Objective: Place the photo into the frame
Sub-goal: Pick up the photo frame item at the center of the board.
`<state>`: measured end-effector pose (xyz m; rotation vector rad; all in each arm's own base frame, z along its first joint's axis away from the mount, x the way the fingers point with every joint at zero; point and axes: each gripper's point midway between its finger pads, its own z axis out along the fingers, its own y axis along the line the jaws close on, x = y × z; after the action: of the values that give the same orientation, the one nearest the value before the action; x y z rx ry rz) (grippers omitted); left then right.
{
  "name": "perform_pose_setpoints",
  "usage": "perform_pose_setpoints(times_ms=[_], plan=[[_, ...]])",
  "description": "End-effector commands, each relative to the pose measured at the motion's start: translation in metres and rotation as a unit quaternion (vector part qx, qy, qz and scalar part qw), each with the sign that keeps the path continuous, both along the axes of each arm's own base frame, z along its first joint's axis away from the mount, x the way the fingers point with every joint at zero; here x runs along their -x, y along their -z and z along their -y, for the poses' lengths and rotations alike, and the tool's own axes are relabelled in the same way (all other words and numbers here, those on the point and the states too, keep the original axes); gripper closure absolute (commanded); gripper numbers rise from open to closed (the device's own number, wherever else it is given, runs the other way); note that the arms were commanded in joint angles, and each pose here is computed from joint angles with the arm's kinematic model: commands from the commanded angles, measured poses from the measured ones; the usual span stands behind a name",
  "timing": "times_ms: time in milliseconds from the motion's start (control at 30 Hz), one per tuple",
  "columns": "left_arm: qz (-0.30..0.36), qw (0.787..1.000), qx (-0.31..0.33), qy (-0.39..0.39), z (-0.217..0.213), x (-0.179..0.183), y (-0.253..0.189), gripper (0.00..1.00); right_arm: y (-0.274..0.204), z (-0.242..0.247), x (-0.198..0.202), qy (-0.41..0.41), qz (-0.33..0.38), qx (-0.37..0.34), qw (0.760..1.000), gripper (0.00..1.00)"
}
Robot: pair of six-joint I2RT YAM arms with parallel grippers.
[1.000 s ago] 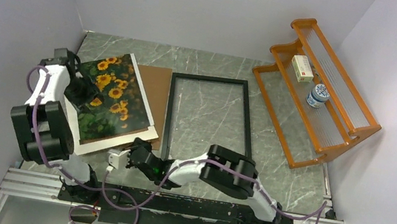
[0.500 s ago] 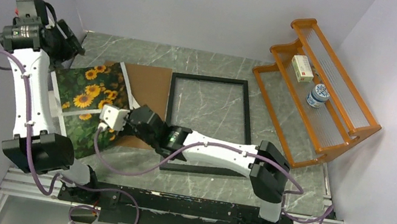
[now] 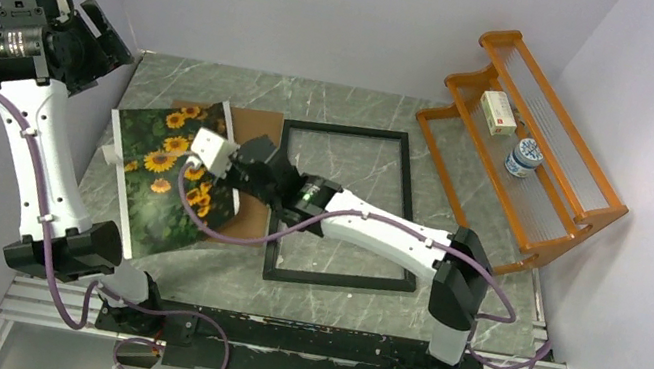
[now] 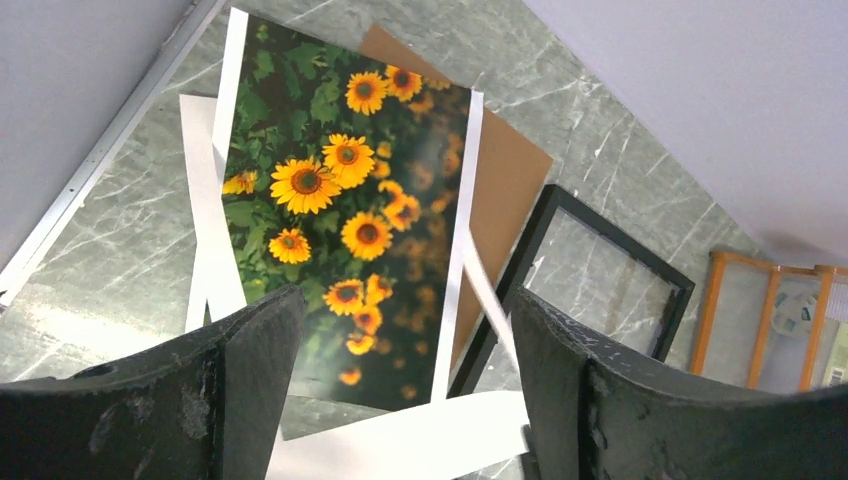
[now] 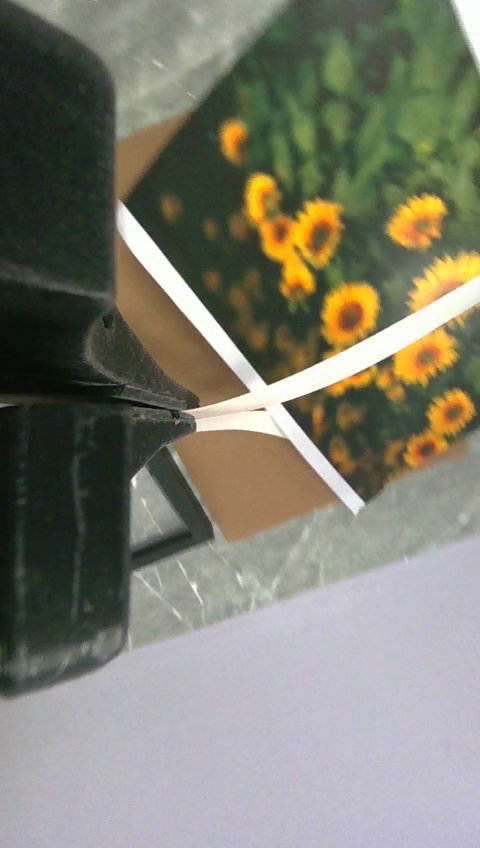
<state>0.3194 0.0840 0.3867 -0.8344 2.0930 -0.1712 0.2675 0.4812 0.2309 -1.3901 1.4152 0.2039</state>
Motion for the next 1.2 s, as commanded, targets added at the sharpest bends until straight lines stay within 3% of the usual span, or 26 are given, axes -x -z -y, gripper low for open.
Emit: perform_pose_setpoints(times_ms=[0,200,533,700,900,1167], plan=[[0.020,1.000,0.007,0.015,0.009,0.005,-0.013,0.19,-0.104,0.009,-0.030,0.056,0.054,-0.119,0.990,1.00],[0.041,0.999,-0.014,-0.004,0.003,0.012,-0.032,0.18,-0.141,0.020,-0.062,0.110,0.092,-0.169,0.975,1.00],[0.145,0.986,-0.064,-0.051,-0.003,0.035,-0.096,0.16,-0.179,0.043,-0.109,0.188,0.149,-0.219,0.946,1.00],[0.167,0.982,-0.069,-0.055,-0.002,0.038,-0.107,0.15,-0.186,0.050,-0.129,0.215,0.171,-0.229,0.934,1.00],[0.201,0.974,-0.080,-0.065,-0.001,0.048,-0.124,0.13,-0.202,0.068,-0.161,0.274,0.217,-0.251,0.903,1.00],[0.206,0.975,-0.065,-0.041,0.011,0.051,-0.119,0.13,-0.240,0.075,-0.167,0.260,0.237,-0.292,0.889,1.00]])
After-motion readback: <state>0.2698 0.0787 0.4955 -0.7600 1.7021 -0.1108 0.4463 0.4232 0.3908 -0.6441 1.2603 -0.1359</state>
